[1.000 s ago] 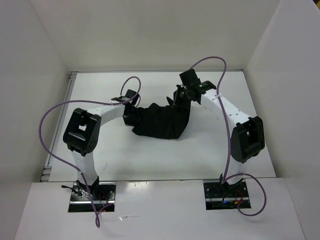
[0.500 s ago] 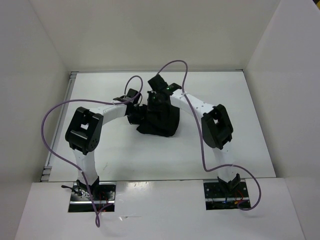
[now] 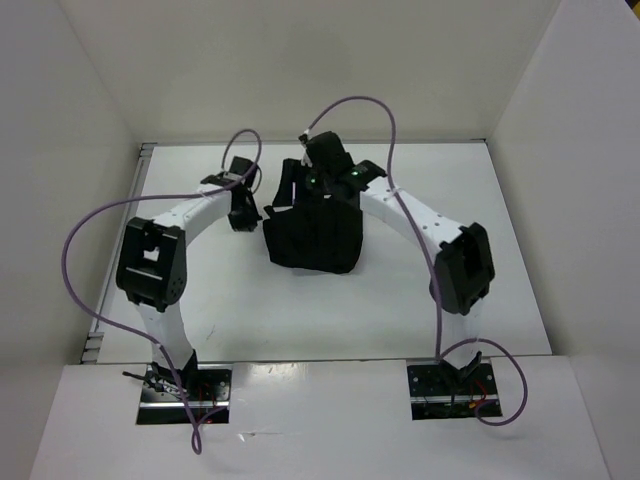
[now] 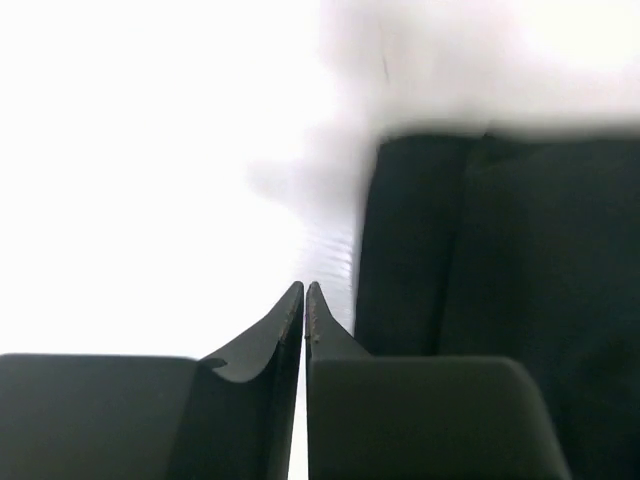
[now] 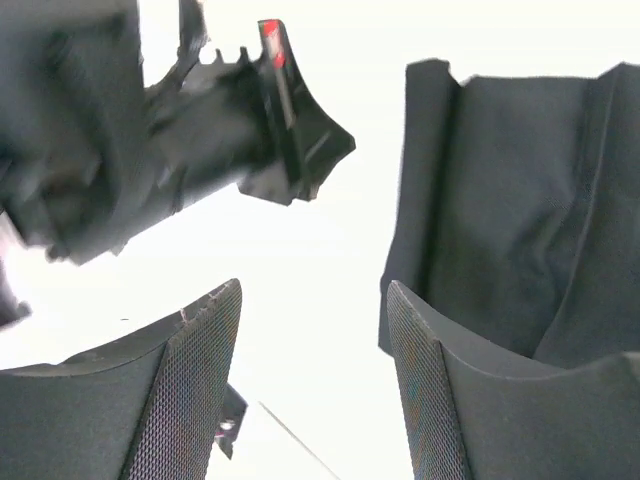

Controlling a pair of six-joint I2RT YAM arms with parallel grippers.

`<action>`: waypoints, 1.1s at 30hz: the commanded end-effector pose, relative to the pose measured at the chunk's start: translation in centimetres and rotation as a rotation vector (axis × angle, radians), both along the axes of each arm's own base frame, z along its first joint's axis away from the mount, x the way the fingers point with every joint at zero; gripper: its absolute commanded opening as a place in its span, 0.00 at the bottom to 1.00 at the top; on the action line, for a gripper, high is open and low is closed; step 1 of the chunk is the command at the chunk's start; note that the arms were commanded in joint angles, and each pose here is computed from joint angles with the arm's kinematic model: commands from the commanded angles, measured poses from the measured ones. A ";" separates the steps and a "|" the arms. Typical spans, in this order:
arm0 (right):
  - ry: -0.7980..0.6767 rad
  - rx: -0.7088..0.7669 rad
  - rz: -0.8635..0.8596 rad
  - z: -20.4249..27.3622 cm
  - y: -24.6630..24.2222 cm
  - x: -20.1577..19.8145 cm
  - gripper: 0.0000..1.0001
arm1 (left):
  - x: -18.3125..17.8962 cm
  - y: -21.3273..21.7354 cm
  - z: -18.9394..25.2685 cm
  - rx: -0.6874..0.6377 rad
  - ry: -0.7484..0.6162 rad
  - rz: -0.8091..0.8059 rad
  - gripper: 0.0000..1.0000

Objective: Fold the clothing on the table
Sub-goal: Fold the skirt

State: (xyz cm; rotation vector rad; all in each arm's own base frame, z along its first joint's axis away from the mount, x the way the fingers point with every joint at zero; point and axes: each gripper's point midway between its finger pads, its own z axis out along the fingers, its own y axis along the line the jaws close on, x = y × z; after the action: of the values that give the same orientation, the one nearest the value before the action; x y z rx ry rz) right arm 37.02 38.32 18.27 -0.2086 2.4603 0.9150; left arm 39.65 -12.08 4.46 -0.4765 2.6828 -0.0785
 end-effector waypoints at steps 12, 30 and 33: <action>-0.115 0.001 -0.275 4.2 -8.8 4.5 0.61 | -1.4 -12.2 15.8 -0.585 -0.278 -0.601 0.04; 0.065 -0.057 -0.307 -3.8 -11.2 3.2 0.61 | -9.0 -8.3 -5.5 -0.467 0.245 -0.412 0.00; 0.073 -0.062 -0.306 -4.2 -11.1 3.2 0.60 | -7.2 -8.7 -2.4 -0.466 0.172 -0.427 0.00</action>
State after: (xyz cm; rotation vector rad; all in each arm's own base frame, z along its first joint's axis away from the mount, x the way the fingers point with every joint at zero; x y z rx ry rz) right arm 39.41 26.82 14.41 0.1678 2.5178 0.7042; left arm 31.68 -22.30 2.03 -0.0480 2.8929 -0.9988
